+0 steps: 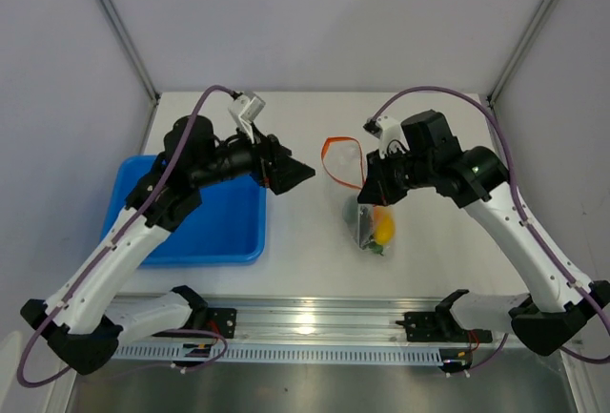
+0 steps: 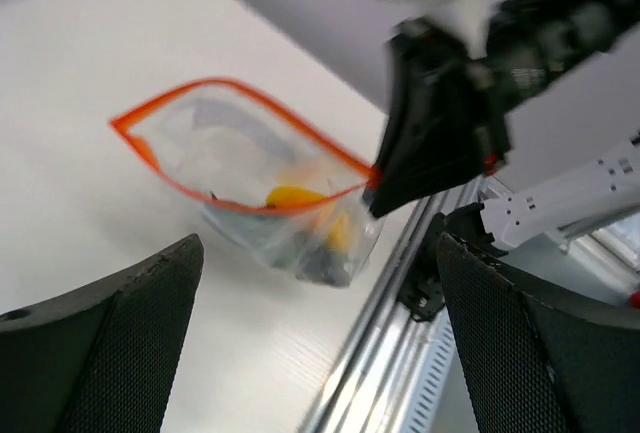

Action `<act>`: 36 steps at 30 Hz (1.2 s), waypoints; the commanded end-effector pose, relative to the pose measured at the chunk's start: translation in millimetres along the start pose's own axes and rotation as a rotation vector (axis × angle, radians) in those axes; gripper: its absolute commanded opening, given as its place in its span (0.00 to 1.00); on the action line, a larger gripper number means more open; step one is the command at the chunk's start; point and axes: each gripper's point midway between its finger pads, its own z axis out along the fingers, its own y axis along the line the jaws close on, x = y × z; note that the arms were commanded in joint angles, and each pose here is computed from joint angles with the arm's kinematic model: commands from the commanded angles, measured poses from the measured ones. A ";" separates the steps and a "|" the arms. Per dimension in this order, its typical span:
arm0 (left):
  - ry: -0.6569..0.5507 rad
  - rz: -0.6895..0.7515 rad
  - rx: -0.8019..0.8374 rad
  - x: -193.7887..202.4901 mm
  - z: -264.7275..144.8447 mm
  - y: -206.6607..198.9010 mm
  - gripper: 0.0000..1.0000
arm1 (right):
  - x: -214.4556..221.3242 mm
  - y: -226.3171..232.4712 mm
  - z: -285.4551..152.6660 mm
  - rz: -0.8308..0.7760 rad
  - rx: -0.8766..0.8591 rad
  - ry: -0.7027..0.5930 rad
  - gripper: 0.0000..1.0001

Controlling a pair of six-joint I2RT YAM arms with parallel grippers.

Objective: Place the food in the zip-top bag and seal the zipper
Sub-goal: Zip the zipper food storage bag at the center of the board.

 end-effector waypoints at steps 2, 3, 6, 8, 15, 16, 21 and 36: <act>-0.157 0.452 0.201 -34.5 -0.1 -55.6 1.00 | 8.7 39.4 -2.4 -0.032 -0.196 0.073 0.00; -0.147 0.500 0.220 -31.2 3.4 -59.4 1.00 | 12.7 46.8 -0.9 -0.039 -0.240 0.094 0.00; -0.130 0.719 0.297 -21.7 12.4 -74.5 0.99 | 24.6 59.6 3.1 -0.059 -0.287 0.150 0.00; -0.099 0.779 0.336 -13.3 17.5 -75.5 0.99 | 27.6 64.2 2.5 -0.064 -0.301 0.162 0.00; -0.061 0.932 0.432 16.1 26.5 -69.2 1.00 | 33.5 66.8 -6.7 -0.046 -0.300 0.168 0.00; -0.046 0.923 0.446 20.9 27.8 -68.9 0.99 | 34.1 66.9 -7.3 -0.038 -0.298 0.170 0.00; 0.000 0.859 0.572 39.6 30.5 -78.7 1.00 | 37.8 58.7 -9.4 0.002 -0.231 0.182 0.00; 0.067 0.731 0.852 63.3 69.7 -96.2 0.99 | 78.8 7.9 -25.2 0.146 0.108 0.230 0.00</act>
